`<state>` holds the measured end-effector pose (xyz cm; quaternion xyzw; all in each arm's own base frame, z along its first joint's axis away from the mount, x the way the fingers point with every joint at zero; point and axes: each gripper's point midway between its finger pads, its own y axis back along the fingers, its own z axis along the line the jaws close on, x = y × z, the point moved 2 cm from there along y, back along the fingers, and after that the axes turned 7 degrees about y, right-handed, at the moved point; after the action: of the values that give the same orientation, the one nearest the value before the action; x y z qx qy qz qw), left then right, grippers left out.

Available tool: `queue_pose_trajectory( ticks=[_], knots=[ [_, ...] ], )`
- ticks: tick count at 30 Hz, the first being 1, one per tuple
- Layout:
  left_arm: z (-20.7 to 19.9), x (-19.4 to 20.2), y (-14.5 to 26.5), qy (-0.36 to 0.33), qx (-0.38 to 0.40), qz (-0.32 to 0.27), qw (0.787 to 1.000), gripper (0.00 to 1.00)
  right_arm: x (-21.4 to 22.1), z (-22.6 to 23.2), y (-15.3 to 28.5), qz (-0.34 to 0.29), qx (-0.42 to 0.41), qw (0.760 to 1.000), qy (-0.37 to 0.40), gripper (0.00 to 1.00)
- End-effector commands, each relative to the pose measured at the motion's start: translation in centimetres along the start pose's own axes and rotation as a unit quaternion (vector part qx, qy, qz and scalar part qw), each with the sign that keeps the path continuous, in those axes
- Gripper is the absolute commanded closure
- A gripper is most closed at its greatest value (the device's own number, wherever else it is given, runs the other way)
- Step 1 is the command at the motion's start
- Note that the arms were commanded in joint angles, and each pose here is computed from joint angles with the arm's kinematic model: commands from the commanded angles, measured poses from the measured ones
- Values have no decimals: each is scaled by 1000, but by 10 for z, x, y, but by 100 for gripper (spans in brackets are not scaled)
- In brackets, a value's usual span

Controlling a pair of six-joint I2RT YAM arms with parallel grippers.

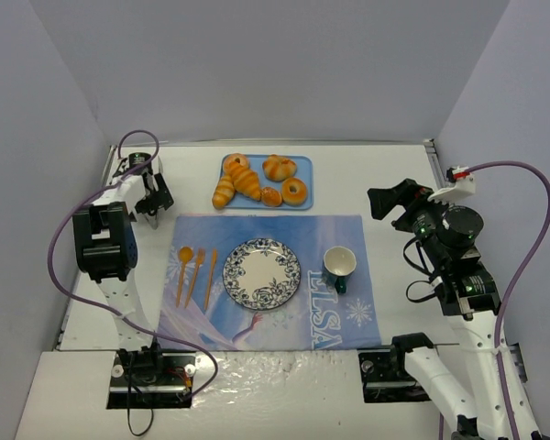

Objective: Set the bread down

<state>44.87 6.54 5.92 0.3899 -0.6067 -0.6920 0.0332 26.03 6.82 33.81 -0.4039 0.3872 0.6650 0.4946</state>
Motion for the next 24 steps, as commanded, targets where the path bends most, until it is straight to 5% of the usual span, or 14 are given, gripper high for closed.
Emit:
queue_pose_trajectory(
  ticks=[1, 24],
  knots=[
    [-7, -38, 11, 12, 17, -49, 999, 3, -18, 9, -4, -37, -23, 999, 2, 0],
    [-11, -48, -15, 15, 11, -34, 999, 3, -13, 9, -6, -28, -26, 999, 3, 0]
  ],
)
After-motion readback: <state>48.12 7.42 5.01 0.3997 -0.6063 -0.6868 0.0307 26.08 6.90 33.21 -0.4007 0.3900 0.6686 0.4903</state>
